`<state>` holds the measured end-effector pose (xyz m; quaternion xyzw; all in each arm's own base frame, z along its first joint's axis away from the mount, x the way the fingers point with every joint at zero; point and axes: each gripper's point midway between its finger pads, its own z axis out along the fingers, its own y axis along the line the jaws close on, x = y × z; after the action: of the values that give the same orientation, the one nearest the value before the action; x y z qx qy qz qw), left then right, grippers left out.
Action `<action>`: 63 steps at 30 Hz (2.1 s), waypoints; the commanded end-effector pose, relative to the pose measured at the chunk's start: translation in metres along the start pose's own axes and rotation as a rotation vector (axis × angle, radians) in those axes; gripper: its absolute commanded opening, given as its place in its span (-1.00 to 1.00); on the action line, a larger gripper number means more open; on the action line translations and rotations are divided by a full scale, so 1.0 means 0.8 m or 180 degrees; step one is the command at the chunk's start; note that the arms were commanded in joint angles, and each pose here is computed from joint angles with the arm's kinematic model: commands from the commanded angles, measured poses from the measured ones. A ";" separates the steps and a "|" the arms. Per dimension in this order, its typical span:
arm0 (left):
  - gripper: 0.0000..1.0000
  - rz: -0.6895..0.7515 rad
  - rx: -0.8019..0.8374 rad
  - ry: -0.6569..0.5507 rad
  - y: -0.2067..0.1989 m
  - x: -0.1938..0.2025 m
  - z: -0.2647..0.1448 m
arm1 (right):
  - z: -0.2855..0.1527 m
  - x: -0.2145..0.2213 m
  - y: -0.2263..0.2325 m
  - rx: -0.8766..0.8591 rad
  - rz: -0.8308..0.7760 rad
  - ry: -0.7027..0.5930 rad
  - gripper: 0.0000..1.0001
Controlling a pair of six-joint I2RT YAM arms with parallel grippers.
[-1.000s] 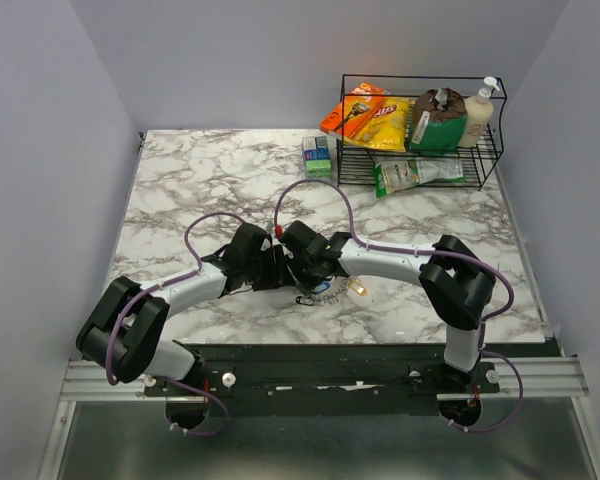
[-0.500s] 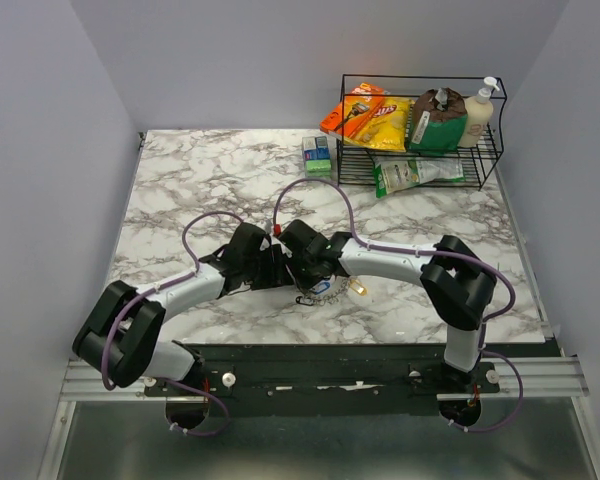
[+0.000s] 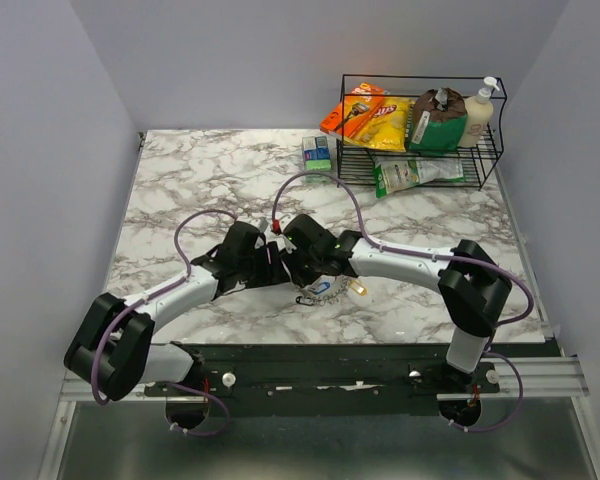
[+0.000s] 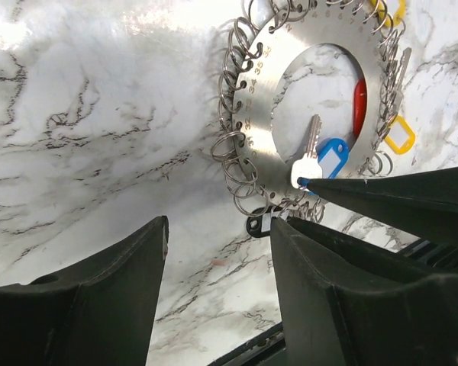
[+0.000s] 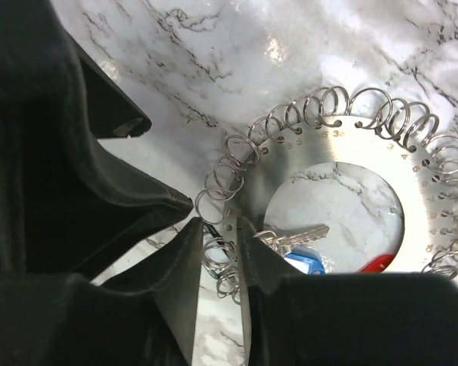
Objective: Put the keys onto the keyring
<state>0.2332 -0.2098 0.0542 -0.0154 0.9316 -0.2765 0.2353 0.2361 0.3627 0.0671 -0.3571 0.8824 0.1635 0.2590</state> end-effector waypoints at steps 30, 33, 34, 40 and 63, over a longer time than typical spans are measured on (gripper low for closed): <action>0.32 -0.0686 0.0431 -0.0210 0.037 -0.033 -0.034 | 0.034 0.028 0.014 0.0183 -0.0607 0.0002 -0.21; 0.32 -0.0689 0.0417 -0.0191 0.038 -0.031 -0.033 | 0.039 0.032 0.018 0.0141 -0.0612 0.0030 -0.23; 0.32 -0.0684 0.0417 -0.0191 0.038 -0.031 -0.033 | 0.039 0.031 0.017 0.0139 -0.0608 0.0031 -0.24; 0.32 -0.0695 0.0393 -0.0170 0.040 -0.029 -0.031 | 0.044 0.040 0.016 0.0143 -0.0623 0.0094 -0.27; 0.31 -0.0609 0.0311 -0.0231 0.039 -0.040 -0.040 | 0.037 0.034 0.002 0.0401 -0.0688 0.0025 -0.99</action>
<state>0.2449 -0.1650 0.0627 -0.1123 0.9032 -0.3477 0.2252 0.2302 0.3670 0.0251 -0.4325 0.8487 0.0887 0.2911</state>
